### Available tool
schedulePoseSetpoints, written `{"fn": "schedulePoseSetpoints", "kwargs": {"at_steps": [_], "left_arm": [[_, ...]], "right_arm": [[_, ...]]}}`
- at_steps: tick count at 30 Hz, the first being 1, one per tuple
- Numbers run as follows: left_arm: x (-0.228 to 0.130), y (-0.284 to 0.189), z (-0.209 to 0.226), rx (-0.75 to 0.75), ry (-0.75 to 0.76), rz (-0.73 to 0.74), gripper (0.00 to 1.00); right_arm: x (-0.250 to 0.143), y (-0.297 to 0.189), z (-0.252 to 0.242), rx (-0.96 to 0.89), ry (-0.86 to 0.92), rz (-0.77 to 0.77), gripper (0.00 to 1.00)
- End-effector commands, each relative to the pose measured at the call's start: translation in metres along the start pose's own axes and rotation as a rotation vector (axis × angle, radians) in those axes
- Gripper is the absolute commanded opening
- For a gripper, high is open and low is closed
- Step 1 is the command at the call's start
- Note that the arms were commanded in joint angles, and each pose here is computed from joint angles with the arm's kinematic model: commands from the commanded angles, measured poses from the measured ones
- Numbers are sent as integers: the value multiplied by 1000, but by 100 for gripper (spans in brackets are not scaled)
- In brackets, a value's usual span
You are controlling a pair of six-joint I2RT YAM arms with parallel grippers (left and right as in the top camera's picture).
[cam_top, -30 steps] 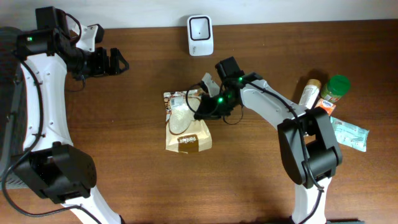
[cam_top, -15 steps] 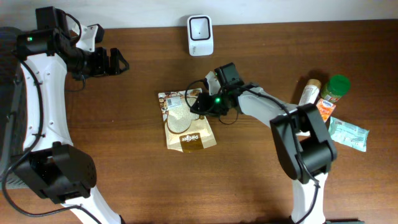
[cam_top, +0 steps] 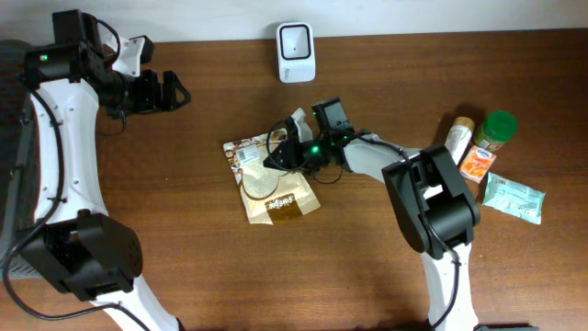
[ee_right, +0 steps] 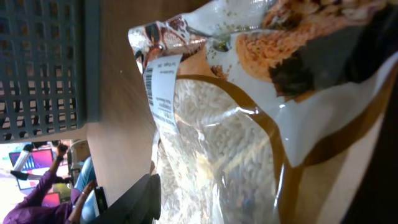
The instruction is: Scan the item barcode
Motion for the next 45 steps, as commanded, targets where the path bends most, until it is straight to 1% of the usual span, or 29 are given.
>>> {"fn": "schedulePoseSetpoints", "kwargs": {"at_steps": [1, 6, 10, 11, 14, 17, 23, 28, 30, 33, 37, 42, 45], "left_arm": [[2, -3, 0, -6, 10, -10, 99], [2, -3, 0, -6, 10, -10, 99], [2, -3, 0, -6, 10, -10, 99], [2, -3, 0, -6, 10, -10, 99], [2, -3, 0, -6, 10, -10, 99], [2, -3, 0, -6, 10, -10, 99], [2, -3, 0, -6, 10, -10, 99], [2, -3, 0, -6, 10, -10, 99], [2, -3, 0, -6, 10, -10, 99], [2, -3, 0, -6, 10, -10, 99], [2, -3, 0, -6, 10, -10, 99], [2, -3, 0, -6, 10, -10, 99], [2, -3, 0, -6, 10, -10, 99]], "right_arm": [[-21, 22, -12, -3, 17, 52, 42], [-31, 41, -21, 3, 42, 71, 40], [-38, 50, -23, 7, 32, 83, 24], [-38, 51, -23, 7, 32, 84, 17], [-38, 50, -22, 10, 31, 83, 10], [-39, 50, -18, 36, 31, 94, 5], [-33, 41, -3, 99, 16, 96, 4], [-4, 4, 26, 118, -25, 28, 4], [6, -22, 47, 114, -74, 2, 4], [11, -44, 68, 113, -124, -13, 4], [13, -74, 99, 180, -190, -24, 4], [9, -84, 96, 195, -168, -7, 4], [8, -82, 84, 120, -151, -12, 4]]}}
Point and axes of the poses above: each gripper's point midway between its finger pads, its own y axis out along the fingers, its own z axis along the line the jaws close on, x = y × z, the point moved 2 cm from there along -y, back along the fingers, and after that the axes turned 5 degrees about -y, right-handed, at the moved point
